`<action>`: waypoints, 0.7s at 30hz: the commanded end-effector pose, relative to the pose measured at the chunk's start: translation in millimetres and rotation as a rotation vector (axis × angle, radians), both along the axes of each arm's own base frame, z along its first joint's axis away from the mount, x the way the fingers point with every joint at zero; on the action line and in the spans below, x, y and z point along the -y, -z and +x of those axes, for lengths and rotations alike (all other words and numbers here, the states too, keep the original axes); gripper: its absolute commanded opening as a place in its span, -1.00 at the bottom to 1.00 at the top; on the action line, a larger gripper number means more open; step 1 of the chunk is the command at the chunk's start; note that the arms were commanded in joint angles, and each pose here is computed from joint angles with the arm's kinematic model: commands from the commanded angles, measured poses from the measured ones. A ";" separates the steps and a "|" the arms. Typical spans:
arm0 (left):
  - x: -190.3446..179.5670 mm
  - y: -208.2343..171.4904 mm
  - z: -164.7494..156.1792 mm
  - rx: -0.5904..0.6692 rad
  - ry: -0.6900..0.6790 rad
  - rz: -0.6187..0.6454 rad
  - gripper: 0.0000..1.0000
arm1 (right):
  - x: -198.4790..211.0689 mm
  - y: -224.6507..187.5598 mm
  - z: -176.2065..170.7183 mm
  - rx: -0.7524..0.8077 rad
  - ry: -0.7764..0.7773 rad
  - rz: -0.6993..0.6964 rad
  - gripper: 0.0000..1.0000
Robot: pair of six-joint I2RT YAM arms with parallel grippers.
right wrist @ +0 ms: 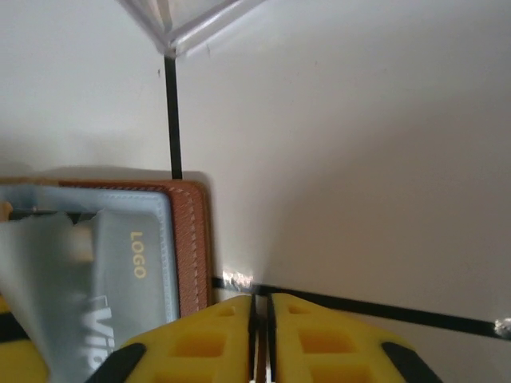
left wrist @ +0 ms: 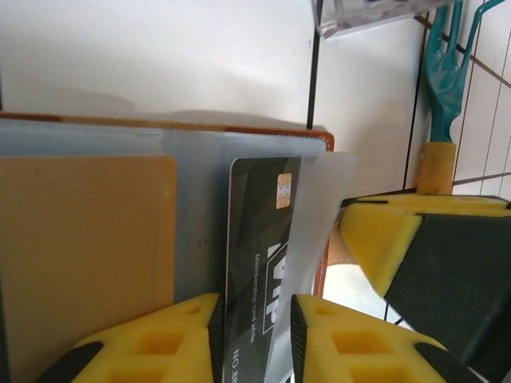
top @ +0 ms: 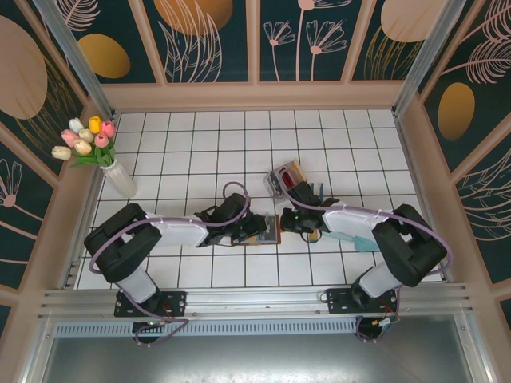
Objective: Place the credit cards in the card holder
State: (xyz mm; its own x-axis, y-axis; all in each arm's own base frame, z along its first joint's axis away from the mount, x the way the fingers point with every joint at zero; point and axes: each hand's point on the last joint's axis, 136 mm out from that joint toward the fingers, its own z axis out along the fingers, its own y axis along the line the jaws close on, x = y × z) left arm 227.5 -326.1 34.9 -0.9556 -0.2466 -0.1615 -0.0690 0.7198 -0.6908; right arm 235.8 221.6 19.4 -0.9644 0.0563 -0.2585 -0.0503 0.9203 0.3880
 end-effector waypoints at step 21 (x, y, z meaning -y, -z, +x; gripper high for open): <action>-13.3 -64.1 83.5 0.162 -0.090 -0.013 0.25 | 29.2 -101.7 144.2 0.343 -0.186 -0.404 -0.29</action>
